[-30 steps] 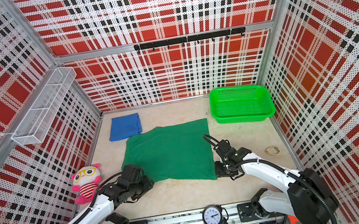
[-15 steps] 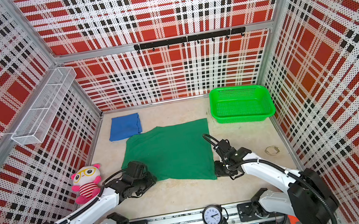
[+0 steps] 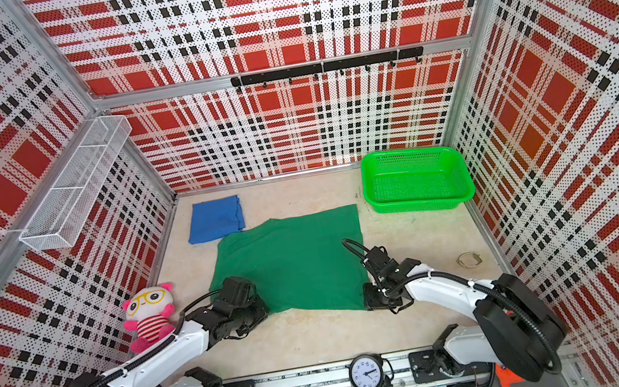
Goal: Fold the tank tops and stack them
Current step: 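Grasp the near hem corners of the green tank top with both grippers, then fold the near hem away from the robot over the tank top with both grippers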
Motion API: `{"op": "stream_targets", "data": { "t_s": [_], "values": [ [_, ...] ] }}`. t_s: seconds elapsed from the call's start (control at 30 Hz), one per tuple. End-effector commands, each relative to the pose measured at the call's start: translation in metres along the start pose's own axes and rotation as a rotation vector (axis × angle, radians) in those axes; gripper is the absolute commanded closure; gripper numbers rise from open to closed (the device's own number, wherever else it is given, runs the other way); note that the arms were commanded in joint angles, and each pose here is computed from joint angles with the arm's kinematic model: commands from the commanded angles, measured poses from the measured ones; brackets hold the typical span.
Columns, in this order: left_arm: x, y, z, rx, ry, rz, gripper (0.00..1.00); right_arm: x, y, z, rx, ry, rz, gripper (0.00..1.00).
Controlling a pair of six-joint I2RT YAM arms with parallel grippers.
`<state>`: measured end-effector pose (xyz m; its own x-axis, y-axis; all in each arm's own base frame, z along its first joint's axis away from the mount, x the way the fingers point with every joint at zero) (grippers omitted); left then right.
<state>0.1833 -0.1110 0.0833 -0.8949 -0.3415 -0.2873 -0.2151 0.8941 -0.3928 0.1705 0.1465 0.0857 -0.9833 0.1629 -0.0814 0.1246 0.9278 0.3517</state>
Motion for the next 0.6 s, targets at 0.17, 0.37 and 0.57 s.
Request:
{"op": "stream_targets", "data": {
  "t_s": [0.17, 0.37, 0.57],
  "values": [
    [-0.003, -0.004, -0.007, -0.011, -0.009, 0.032, 1.00, 0.008, -0.007, -0.001, 0.043, 0.020, 0.017, 1.00],
    [0.005, -0.009, -0.019, -0.023, 0.037, 0.067, 1.00, 0.012, -0.012, -0.021, 0.097, 0.016, -0.004, 1.00],
    [-0.002, -0.019, -0.042, -0.052, 0.045, 0.130, 1.00, 0.010, -0.008, -0.044, 0.123, 0.016, -0.054, 1.00]
  ]
}}
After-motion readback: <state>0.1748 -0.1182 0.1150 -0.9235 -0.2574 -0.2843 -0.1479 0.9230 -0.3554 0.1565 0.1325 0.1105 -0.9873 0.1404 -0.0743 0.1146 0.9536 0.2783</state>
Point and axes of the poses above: each gripper's point midway between its finger pads, its own z axis out along the fingers, its own y axis along the line the jaws close on, x = y × z, the point moved 7 cm from there along -z, back along the fingers, and after that the axes turned 8 degrees about z, right-handed, at the moved point
